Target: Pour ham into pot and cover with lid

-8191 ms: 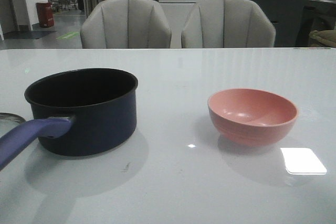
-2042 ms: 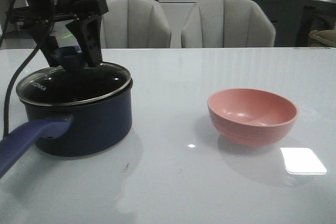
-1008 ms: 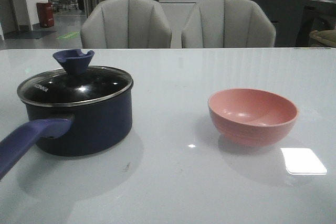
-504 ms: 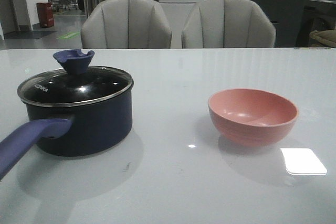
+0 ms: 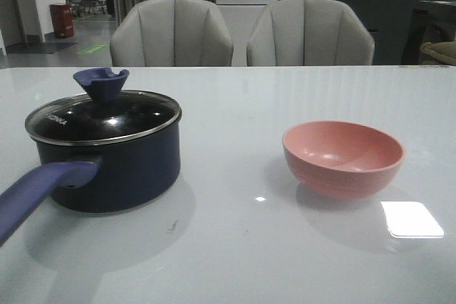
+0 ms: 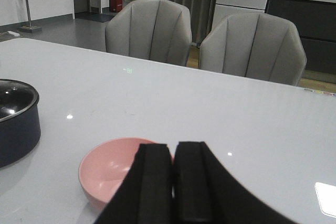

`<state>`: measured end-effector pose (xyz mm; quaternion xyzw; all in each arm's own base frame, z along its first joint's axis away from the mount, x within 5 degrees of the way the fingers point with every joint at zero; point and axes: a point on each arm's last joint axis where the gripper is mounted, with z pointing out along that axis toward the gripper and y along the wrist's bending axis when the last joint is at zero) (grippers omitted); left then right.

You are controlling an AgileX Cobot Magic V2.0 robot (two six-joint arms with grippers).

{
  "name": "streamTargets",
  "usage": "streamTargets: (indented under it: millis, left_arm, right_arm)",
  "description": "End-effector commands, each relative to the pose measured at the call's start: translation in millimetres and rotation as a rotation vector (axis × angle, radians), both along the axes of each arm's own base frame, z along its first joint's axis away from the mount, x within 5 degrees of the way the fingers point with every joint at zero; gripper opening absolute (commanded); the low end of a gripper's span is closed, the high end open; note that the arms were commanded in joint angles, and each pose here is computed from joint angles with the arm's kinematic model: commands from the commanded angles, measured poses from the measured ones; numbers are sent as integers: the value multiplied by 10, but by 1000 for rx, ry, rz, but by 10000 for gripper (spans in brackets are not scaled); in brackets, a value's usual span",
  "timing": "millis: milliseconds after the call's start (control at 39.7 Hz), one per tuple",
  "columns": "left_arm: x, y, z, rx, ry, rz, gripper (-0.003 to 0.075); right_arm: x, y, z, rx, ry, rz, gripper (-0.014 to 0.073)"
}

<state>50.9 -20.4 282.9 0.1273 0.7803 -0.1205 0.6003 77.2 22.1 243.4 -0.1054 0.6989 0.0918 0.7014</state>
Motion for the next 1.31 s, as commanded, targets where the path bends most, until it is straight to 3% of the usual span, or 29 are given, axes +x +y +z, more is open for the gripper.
streamTargets:
  millis: [0,176,857,983,1159,1285]
  left_arm:
    - [-58,26,49,-62,-163,7,340]
    - [-108,49,20,-101,-271,13,103]
    - [-106,48,0,-95,-254,12,113]
    - [-76,56,-42,-52,-294,29,113]
    - [46,106,-317,-53,-394,180,113]
    - [101,178,-580,-56,-390,311,113]
  right_arm:
    - [3,-9,165,11,-100,-11,149]
    - [3,-9,165,11,-100,-11,149]
    - [3,-9,165,11,-100,-11,149]
    - [3,-9,165,11,-100,-11,149]
    - [3,-9,165,11,-100,-11,149]
    - [3,-9,165,11,-100,-11,149]
